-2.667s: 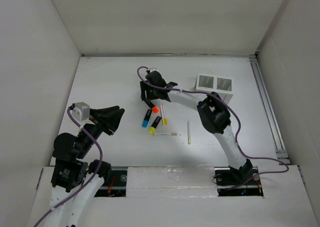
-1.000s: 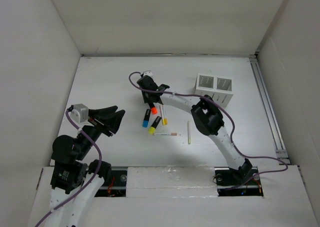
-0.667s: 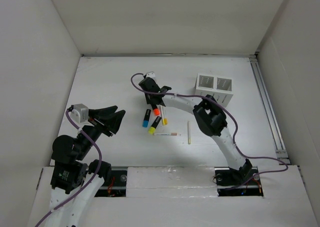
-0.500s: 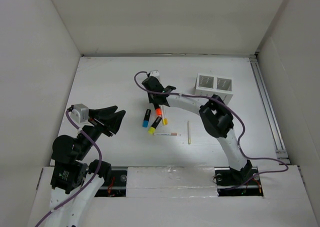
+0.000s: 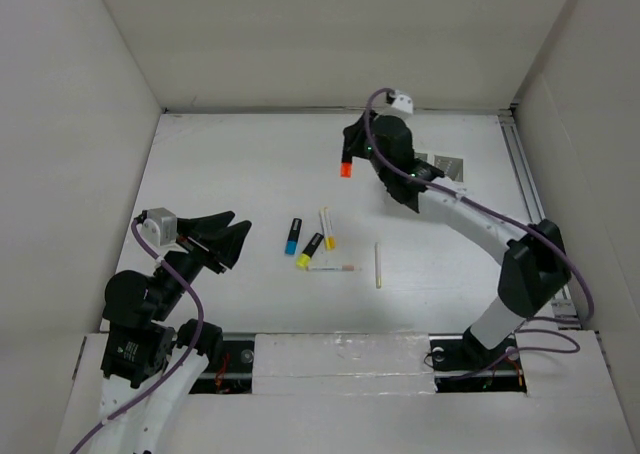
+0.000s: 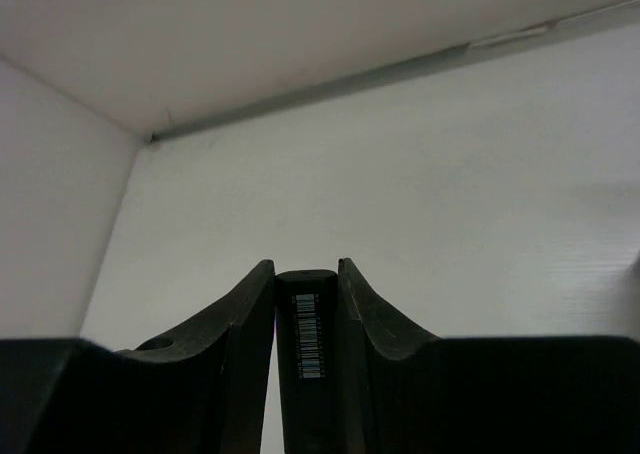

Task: Organize the desk

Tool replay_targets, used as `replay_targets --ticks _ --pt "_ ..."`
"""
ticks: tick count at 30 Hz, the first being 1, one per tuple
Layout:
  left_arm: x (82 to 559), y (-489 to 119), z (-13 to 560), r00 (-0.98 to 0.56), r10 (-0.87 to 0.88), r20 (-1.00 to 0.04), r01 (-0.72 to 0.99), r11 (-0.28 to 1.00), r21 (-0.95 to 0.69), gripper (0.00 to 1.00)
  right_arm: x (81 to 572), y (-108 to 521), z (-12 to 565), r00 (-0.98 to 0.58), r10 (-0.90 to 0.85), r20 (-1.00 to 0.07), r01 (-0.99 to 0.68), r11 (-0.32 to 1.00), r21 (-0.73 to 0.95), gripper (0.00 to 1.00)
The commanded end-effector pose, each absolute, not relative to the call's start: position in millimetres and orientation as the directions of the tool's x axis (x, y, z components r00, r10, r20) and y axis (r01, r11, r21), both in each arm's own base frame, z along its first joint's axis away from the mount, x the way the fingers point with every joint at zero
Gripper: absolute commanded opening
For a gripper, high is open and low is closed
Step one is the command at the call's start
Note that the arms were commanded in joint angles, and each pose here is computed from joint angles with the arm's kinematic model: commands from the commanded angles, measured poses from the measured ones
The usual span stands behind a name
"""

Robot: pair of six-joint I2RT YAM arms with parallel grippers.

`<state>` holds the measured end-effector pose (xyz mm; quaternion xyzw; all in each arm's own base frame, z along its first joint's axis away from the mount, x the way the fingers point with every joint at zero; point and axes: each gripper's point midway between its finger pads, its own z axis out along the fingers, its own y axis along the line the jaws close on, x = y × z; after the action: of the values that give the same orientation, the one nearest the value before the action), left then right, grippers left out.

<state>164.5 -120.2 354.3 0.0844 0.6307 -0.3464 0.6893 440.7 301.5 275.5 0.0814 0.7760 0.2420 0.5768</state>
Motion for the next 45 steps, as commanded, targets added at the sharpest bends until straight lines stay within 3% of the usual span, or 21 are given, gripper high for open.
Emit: replay_targets --ticks 1,4,6,14,33,45 --pt "159.7 -119.1 367.5 0.013 -0.39 -0.921 0.603 0.738 -0.304 0.43 458.2 238.6 331.8 -0.081 0.609 -0.789 -0.09 0.784 0.615 0.18" --pt "159.8 -120.2 367.4 0.011 -0.391 -0.92 0.608 0.733 -0.305 0.44 479.0 171.2 338.0 0.088 0.645 -0.759 0.044 0.759 0.65 0.18" --pt "160.3 -121.3 365.3 0.001 -0.383 -0.924 0.609 0.733 -0.303 0.44 494.9 143.0 330.8 0.121 0.637 -0.762 0.107 0.754 0.648 0.18" --pt "159.9 -121.2 367.1 0.009 -0.387 -0.922 0.612 0.732 -0.301 0.44 502.9 92.5 304.9 0.23 0.558 -0.798 0.297 0.74 0.603 0.18" --pt "164.9 -123.8 362.1 -0.016 -0.383 -0.924 0.608 0.73 -0.313 0.5 500.5 54.2 224.1 0.137 0.507 -0.851 0.463 0.727 0.508 0.17" --pt "161.9 -123.5 363.8 -0.007 -0.384 -0.923 0.614 0.727 -0.307 0.5 499.2 58.8 214.3 0.098 0.454 -0.886 0.498 0.748 0.438 0.18"
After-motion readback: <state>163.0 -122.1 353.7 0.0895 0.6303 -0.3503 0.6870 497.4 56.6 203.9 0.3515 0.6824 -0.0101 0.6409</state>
